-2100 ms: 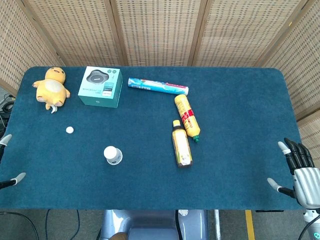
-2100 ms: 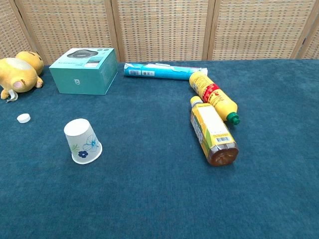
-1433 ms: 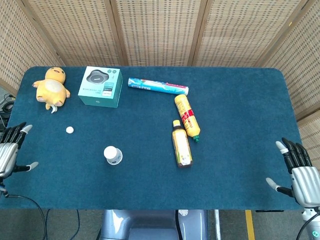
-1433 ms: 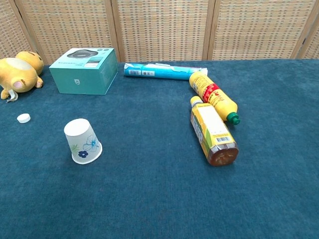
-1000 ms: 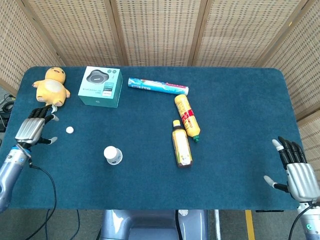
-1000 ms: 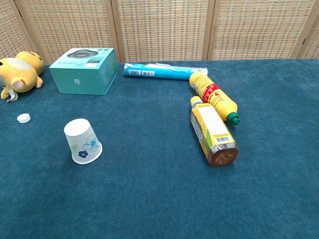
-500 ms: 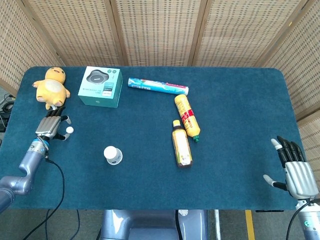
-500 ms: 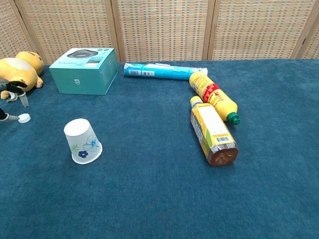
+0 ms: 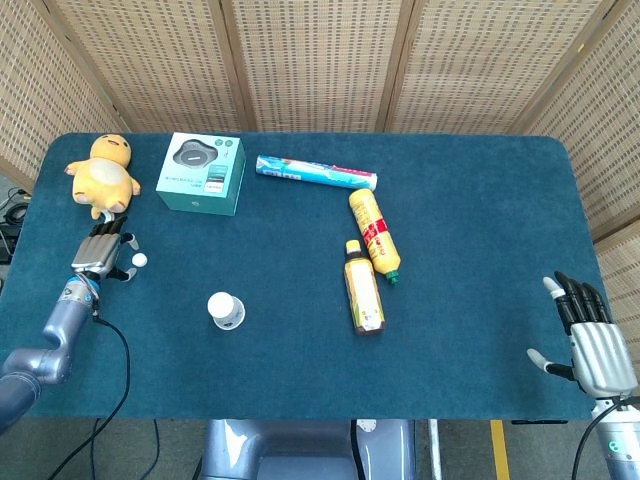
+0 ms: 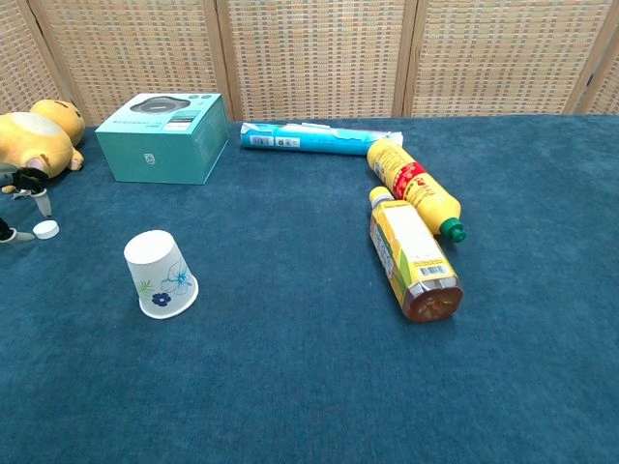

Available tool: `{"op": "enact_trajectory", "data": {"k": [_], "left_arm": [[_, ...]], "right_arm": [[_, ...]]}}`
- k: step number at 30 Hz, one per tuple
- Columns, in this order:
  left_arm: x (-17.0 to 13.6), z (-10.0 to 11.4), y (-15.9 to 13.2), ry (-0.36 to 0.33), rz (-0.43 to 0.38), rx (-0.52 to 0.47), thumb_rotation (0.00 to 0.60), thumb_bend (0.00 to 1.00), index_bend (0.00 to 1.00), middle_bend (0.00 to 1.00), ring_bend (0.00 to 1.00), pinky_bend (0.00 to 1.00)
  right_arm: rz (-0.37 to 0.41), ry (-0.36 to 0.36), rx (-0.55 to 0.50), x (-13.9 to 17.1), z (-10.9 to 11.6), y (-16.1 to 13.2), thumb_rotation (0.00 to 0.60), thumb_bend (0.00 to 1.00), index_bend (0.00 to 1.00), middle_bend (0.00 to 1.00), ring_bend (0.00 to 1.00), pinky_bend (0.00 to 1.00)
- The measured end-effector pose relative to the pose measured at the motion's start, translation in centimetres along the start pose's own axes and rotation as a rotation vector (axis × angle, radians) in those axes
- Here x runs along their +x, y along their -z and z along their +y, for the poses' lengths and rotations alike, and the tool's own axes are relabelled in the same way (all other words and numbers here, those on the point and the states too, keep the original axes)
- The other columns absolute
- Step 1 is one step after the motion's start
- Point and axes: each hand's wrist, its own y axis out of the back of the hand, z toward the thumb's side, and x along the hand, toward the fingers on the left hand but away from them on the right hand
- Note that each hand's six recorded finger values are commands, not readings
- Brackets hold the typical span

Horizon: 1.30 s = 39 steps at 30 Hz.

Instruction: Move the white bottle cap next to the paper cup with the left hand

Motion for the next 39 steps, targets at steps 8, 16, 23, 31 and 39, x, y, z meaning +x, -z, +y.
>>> {"op": "enact_trajectory", "data": {"k": [8, 16, 23, 31, 39], "left_arm": [[0.3, -0.3, 0.3, 0.008, 0.019, -0.012, 0.6, 0.35, 0.39, 0.0, 0.0, 0.0], [0.5, -0.6, -0.3, 0.029, 0.004, -0.016, 0.6, 0.36, 0.43, 0.0, 0.0, 0.0], [0.5, -0.5, -0.6, 0.024, -0.006, -0.019, 0.6, 0.36, 0.54, 0.0, 0.0, 0.0], [-0.1, 0.4, -0.5, -0.005, -0.03, -0.04, 0.6, 0.36, 0.54, 0.0, 0.0, 0.0], [-2.6, 1.6, -2.7, -0.031, -0.166, -0.1, 0.6, 0.35, 0.54, 0.0, 0.0, 0.0]], "right_arm": [[-0.005, -0.004, 0.001, -0.1, -0.2, 0.1, 0.6, 0.0, 0.01, 0.0, 0.0, 0.0], [-0.006, -0.001, -0.003, -0.1, 0.0, 0.2, 0.6, 0.0, 0.01, 0.0, 0.0, 0.0], [-0.007, 0.001, -0.008, -0.1, 0.1, 0.2, 0.6, 0.0, 0.01, 0.0, 0.0, 0.0], [-0.005, 0.003, -0.014, 0.0, 0.2, 0.2, 0.6, 0.0, 0.01, 0.0, 0.0, 0.0], [-0.006, 0.011, -0.029, 0.1, 0.6, 0.3, 0.6, 0.0, 0.01, 0.0, 0.0, 0.0]]}}
